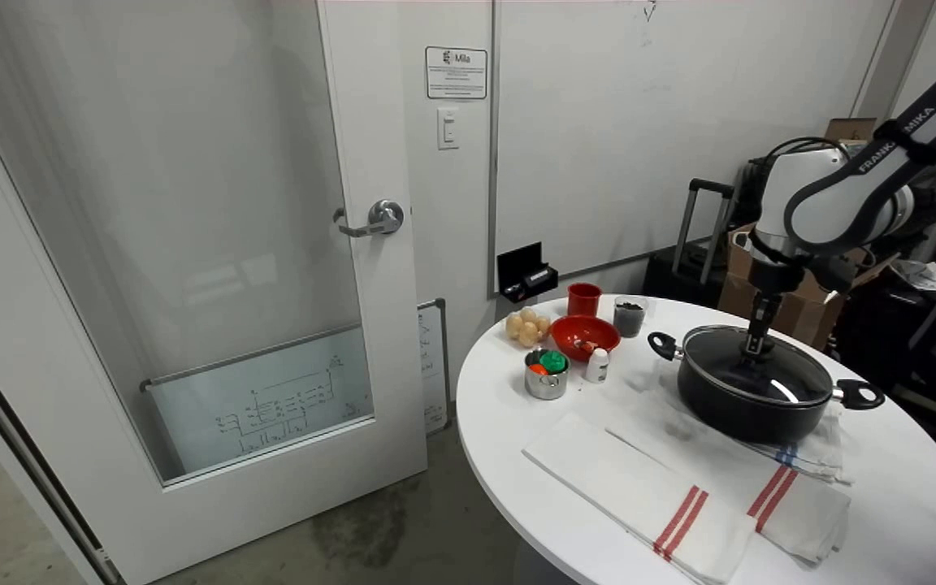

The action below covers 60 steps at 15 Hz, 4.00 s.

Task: Put the lid on the pot

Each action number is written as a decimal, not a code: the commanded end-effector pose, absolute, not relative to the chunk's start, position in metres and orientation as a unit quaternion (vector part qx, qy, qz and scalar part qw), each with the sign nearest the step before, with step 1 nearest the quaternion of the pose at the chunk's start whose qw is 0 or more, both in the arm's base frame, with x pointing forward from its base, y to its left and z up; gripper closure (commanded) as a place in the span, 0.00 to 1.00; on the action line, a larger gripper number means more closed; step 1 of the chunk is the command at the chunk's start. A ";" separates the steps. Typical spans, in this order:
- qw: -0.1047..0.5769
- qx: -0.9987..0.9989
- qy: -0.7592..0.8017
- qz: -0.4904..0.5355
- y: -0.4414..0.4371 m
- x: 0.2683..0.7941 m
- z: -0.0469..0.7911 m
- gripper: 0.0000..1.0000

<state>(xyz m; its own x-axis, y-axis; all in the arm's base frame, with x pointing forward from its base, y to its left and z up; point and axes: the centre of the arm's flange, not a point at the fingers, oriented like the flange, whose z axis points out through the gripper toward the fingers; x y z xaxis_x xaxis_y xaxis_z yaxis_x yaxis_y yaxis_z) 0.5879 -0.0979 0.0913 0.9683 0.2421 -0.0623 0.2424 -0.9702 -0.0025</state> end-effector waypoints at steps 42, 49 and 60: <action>0.001 0.991 0.114 -0.064 -0.105 0.607 0.095 0.74; 0.000 0.991 0.116 -0.062 -0.105 0.610 0.094 0.74; 0.002 0.991 0.121 -0.052 -0.099 0.615 0.093 0.01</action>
<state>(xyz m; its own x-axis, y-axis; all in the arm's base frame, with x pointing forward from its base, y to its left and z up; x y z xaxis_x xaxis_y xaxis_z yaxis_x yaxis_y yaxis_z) 0.6065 -0.1003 0.0900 0.9641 0.2412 -0.1115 0.2415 -0.9703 -0.0112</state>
